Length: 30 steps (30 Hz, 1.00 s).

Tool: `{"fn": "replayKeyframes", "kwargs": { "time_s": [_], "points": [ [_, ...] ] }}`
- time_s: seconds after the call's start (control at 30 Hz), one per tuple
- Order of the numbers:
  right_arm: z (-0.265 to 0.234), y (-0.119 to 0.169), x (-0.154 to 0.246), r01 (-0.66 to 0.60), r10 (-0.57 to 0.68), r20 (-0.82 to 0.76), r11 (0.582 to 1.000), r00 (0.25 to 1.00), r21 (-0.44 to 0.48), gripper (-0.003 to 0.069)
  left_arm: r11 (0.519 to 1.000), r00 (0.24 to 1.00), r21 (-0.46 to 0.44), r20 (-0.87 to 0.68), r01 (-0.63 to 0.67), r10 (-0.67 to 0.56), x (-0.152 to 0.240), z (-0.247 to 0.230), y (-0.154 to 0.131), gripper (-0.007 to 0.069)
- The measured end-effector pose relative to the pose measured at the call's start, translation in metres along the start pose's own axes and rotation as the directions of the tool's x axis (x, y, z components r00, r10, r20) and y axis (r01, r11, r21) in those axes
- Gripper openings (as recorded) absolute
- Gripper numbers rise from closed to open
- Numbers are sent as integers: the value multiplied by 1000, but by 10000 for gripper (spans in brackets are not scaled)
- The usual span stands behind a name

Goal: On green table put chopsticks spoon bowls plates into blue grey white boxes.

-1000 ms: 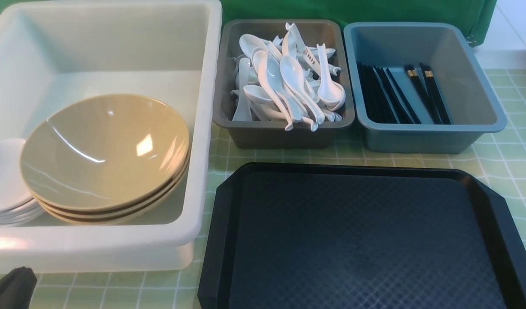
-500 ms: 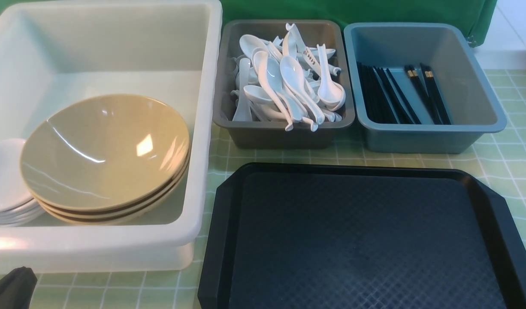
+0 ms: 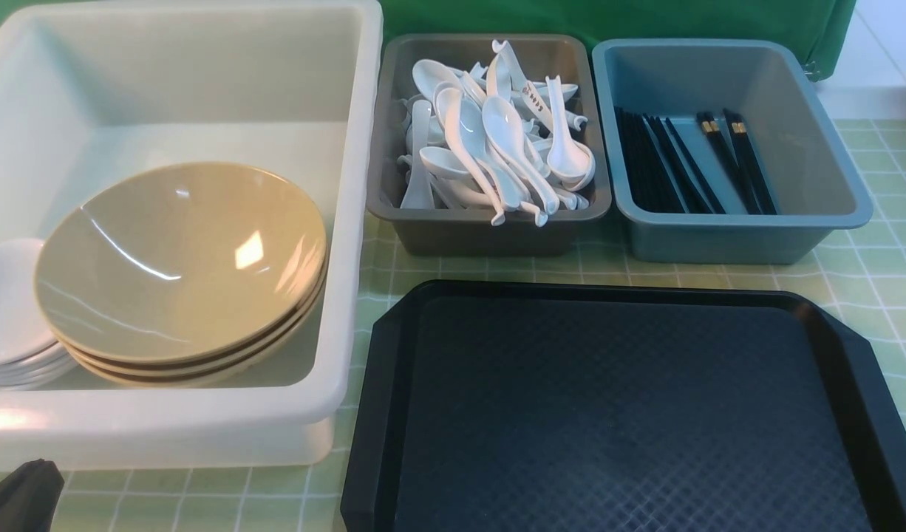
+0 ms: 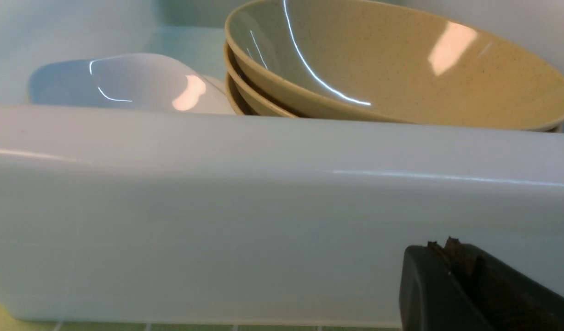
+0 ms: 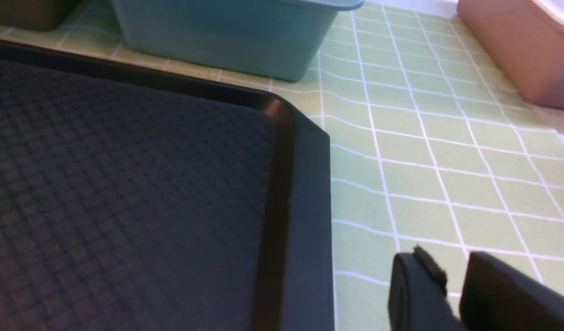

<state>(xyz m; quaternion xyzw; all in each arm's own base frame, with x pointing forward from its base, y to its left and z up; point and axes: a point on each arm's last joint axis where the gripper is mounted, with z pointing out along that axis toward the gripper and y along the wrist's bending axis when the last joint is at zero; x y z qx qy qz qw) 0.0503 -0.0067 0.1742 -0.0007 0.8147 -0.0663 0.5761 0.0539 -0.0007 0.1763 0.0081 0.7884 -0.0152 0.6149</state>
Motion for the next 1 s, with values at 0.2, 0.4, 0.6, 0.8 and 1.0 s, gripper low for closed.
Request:
{"fn": "replayKeyframes", "kwargs": {
  "time_s": [0.2,0.4,0.6,0.8,1.0],
  "points": [
    [0,0,0,0,0,0,1000,1000,0,173,1000,1000,0,0,1,-1,0,0,0,-1],
    [0,0,0,0,0,0,1000,1000,0,173,1000,1000,0,0,1,-1,0,0,0,-1],
    [0,0,0,0,0,0,1000,1000,0,173,1000,1000,0,0,1,-1,0,0,0,-1],
    [0,0,0,0,0,0,1000,1000,0,182,1000,1000,0,0,1,-1,0,0,0,-1],
    [0,0,0,0,0,0,1000,1000,0,183,1000,1000,0,0,1,-1,0,0,0,-1]
  ]
}}
